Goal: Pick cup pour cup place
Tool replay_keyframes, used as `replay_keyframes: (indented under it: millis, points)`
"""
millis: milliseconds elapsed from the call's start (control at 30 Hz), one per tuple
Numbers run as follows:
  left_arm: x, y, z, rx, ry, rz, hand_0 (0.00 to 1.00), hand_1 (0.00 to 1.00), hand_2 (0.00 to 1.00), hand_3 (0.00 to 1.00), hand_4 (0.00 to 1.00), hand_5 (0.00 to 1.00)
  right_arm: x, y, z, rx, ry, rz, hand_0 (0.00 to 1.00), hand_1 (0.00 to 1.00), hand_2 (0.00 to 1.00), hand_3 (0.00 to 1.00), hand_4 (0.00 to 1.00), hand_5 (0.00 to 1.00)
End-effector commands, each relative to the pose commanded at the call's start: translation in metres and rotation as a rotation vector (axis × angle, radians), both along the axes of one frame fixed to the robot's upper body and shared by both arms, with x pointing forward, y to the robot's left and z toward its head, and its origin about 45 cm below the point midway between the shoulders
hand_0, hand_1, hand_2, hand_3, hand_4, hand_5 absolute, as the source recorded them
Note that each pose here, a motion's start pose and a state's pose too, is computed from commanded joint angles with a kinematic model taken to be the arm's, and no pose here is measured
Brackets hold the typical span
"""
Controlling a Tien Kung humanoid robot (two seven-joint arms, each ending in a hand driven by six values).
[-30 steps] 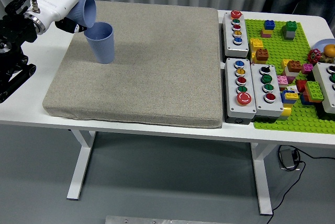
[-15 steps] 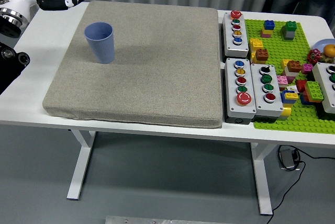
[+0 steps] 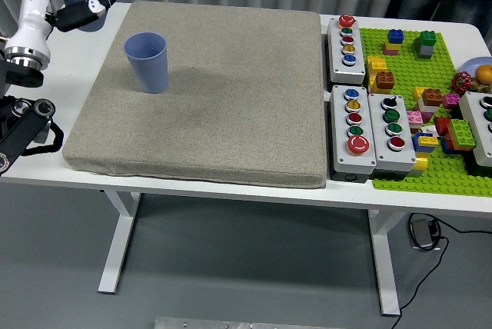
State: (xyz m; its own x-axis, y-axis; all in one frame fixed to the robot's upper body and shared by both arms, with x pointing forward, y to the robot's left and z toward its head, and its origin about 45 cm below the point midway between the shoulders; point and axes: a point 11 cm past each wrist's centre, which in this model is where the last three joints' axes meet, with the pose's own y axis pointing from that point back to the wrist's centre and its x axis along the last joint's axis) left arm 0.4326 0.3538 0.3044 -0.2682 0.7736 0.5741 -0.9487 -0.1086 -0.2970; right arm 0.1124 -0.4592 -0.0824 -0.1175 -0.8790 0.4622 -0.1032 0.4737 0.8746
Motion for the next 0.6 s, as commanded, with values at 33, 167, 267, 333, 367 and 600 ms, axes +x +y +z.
replay_keyframes:
  millis: [33,167,267,333,367,600]
  points:
    - [-0.002,0.0,-0.002,-0.006,-0.004,0.004,0.458,0.507,0.581,0.615,0.778,0.259,0.0,0.0,0.0,0.0,0.0,0.0,0.686,0.639,0.582,0.582,0.002,0.167]
    - [-0.0136,0.0,-0.014,-0.04,-0.02,0.026,0.456,0.505,0.573,0.613,0.778,0.265,-0.001,0.0,0.0,0.0,0.0,-0.002,0.687,0.639,0.582,0.581,0.002,0.165]
    - [-0.0262,-0.004,-0.033,-0.087,-0.012,0.041,0.456,0.505,0.573,0.613,0.778,0.265,-0.004,0.001,-0.001,0.0,0.003,-0.003,0.687,0.639,0.582,0.581,0.002,0.165]
    - [-0.034,-0.009,-0.048,-0.108,0.003,0.043,0.457,0.506,0.579,0.613,0.782,0.278,-0.005,0.001,-0.002,0.0,0.006,-0.005,0.686,0.639,0.582,0.581,0.002,0.166]
    - [-0.038,-0.011,-0.056,-0.12,0.011,0.046,0.457,0.506,0.579,0.613,0.782,0.278,-0.006,0.001,-0.002,0.0,0.008,-0.006,0.686,0.639,0.582,0.581,0.002,0.166]
    - [-0.064,-0.024,-0.092,-0.251,0.0,0.079,0.463,0.511,0.582,0.612,0.782,0.292,-0.012,0.0,-0.003,-0.003,0.019,-0.006,0.687,0.639,0.582,0.58,0.002,0.168]
